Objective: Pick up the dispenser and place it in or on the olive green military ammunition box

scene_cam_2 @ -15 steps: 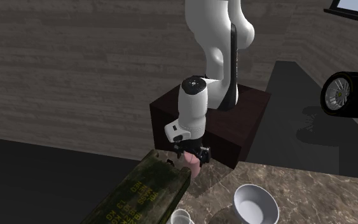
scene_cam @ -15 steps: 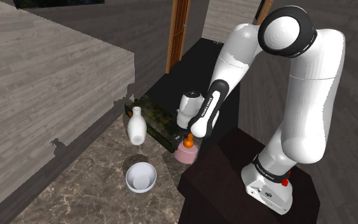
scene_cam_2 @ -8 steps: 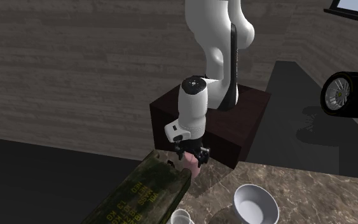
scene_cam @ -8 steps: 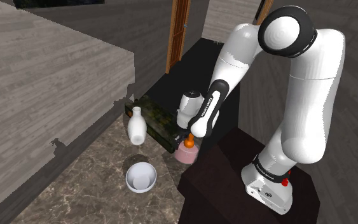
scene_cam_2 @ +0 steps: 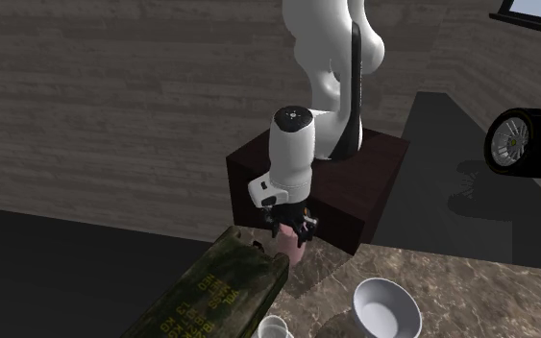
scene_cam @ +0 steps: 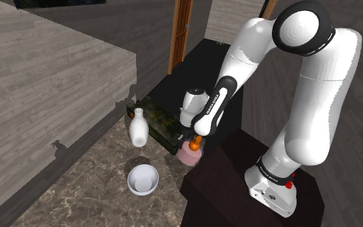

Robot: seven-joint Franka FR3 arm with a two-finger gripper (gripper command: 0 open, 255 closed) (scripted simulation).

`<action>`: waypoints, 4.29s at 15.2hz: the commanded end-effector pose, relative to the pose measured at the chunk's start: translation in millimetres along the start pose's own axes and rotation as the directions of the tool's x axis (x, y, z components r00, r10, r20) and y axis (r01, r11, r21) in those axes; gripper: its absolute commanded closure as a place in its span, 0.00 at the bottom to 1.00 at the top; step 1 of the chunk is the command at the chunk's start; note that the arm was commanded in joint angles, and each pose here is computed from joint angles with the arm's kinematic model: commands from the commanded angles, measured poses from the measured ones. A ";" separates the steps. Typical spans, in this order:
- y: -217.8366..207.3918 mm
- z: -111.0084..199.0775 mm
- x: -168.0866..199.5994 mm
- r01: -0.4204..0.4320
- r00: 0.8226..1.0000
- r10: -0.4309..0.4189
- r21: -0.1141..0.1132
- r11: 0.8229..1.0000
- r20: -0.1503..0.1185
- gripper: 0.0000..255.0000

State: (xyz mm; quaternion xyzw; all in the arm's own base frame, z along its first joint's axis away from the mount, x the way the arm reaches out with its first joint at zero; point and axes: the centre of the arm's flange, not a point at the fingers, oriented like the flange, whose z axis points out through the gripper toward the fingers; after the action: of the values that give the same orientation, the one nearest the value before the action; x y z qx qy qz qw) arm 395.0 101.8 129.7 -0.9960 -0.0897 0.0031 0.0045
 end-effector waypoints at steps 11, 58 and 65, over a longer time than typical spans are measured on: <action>-0.9 -63.3 -0.5 0.000 1.000 0.000 0.000 1.000 0.000 1.00; 96.5 -124.3 297.5 0.000 1.000 0.000 0.000 1.000 0.000 1.00; 96.9 -87.3 297.8 0.000 1.000 0.000 0.000 1.000 0.000 1.00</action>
State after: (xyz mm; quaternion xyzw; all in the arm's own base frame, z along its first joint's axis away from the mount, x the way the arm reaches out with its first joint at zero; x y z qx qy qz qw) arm 707.3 58.0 220.0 -0.9960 -0.0896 0.0036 0.0043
